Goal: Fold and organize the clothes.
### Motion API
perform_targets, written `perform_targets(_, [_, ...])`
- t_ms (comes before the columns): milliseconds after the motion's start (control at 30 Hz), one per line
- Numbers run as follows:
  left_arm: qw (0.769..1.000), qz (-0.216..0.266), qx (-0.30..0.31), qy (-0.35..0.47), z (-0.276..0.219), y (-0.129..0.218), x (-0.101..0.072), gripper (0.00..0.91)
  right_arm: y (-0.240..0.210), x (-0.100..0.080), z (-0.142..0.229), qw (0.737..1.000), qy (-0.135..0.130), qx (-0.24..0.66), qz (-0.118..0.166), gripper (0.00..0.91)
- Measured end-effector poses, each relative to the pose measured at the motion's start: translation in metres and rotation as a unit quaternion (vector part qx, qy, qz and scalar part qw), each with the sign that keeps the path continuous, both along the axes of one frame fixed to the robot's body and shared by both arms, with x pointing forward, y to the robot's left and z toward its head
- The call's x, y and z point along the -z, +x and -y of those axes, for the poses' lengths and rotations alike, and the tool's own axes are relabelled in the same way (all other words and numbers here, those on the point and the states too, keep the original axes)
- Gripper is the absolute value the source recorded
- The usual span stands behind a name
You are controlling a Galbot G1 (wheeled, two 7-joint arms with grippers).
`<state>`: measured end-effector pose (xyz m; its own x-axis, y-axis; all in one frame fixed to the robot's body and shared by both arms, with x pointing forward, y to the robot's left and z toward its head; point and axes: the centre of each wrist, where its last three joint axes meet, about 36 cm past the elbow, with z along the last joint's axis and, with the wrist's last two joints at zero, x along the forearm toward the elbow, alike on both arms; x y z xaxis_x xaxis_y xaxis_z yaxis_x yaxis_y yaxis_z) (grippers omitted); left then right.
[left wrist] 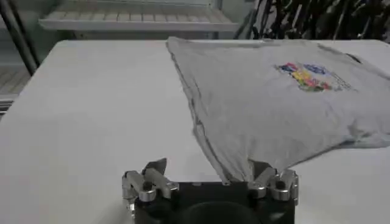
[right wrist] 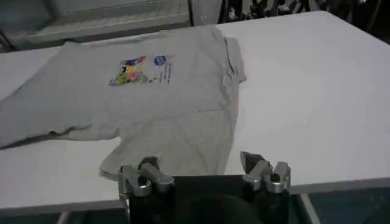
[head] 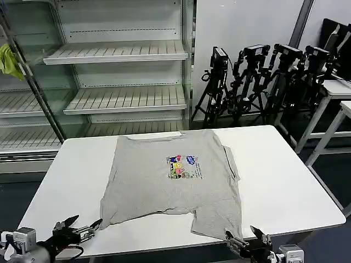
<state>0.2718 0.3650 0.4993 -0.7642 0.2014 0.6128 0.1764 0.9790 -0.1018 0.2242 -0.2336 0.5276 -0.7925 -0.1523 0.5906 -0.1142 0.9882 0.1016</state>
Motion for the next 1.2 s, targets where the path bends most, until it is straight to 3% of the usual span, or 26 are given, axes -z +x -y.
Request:
perform_targets(367, [1.000,-0.002,0.011,-0.009,0.006,0.015,0.018,0.907,0.001,0.000,-0.001,1.000,-0.007,0.000,0.007,0.907])
perform_targets(1033, [0.999,-0.002,0.030,-0.010,0.017,0.014,0.021,0.907,0.006,0.034,0.005,0.999,-0.034,0.005,-0.021,0.907])
perform_targets(1133, [0.999,-0.006,0.030,-0.009,0.017,0.013,0.022,0.846,0.006,0.035,0.003,0.999,-0.035,0.002,-0.021,0.907])
perform_targets(1167, [0.999,-0.007,0.030,-0.009,0.017,0.012,0.023,0.766,0.006,0.036,0.003,0.999,-0.035,0.001,-0.021,0.907])
perform_targets(1200, [0.999,-0.007,0.030,-0.008,0.017,0.012,0.023,0.615,0.006,0.036,0.003,0.999,-0.035,0.000,-0.021,0.907])
